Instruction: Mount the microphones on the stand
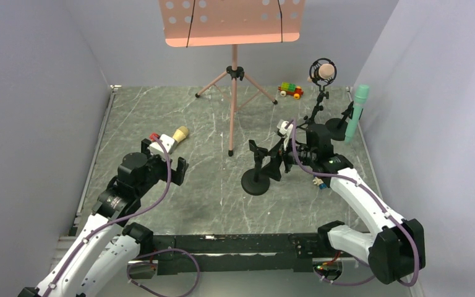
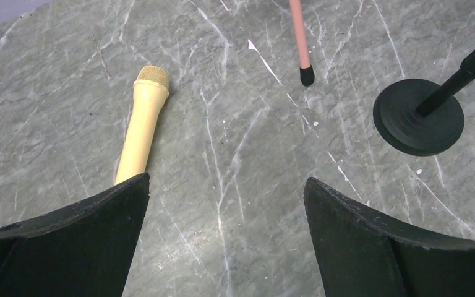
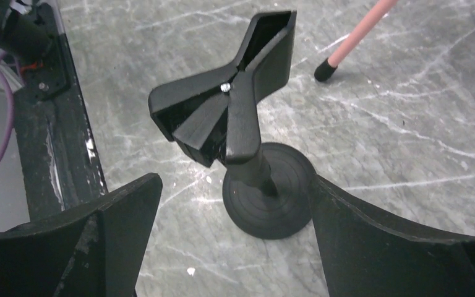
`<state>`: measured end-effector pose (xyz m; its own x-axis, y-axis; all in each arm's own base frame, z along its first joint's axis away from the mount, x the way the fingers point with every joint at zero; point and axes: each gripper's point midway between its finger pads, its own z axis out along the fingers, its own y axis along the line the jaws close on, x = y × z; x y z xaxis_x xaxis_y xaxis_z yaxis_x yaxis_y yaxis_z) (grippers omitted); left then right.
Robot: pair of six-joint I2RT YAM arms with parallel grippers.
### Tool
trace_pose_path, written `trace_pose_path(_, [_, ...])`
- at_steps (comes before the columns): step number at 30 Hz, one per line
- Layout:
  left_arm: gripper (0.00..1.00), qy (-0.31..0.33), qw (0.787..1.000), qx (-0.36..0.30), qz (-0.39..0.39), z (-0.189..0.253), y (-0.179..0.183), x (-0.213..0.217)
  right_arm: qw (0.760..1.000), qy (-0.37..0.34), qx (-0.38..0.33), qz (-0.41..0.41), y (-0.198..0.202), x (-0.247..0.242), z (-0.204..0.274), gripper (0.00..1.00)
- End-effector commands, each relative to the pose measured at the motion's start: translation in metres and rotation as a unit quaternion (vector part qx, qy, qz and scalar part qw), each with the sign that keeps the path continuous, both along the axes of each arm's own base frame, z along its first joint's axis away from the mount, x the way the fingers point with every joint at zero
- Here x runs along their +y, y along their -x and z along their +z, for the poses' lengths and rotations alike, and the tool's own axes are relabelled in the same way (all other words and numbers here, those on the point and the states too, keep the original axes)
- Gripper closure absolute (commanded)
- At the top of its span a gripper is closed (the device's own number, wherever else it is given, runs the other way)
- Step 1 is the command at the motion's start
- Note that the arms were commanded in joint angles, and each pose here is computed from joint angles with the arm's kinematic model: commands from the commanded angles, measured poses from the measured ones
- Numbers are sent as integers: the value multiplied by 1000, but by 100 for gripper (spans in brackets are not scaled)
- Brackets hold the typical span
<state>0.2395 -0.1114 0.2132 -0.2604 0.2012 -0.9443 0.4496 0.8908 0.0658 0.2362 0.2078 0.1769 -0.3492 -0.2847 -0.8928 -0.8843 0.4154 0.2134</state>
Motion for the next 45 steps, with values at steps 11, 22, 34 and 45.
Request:
trace_pose_path(11, [1, 7, 1000, -14, -2, 6, -2, -1, 995, -58, -75, 23, -17, 24, -2, 23])
trace_pose_path(22, [1, 6, 1000, -10, -1, 4, -2, -1, 994, -62, -93, 12, -27, 25, 1, 62])
trace_pose_path(34, [1, 2, 1000, -7, -1, 2, -3, -1, 985, -12, -148, 93, -22, 2, 2, 90])
trace_pose_path(45, [1, 0, 1000, -3, -2, 0, -4, -1, 950, -24, -65, 306, 15, -21, -3, 90])
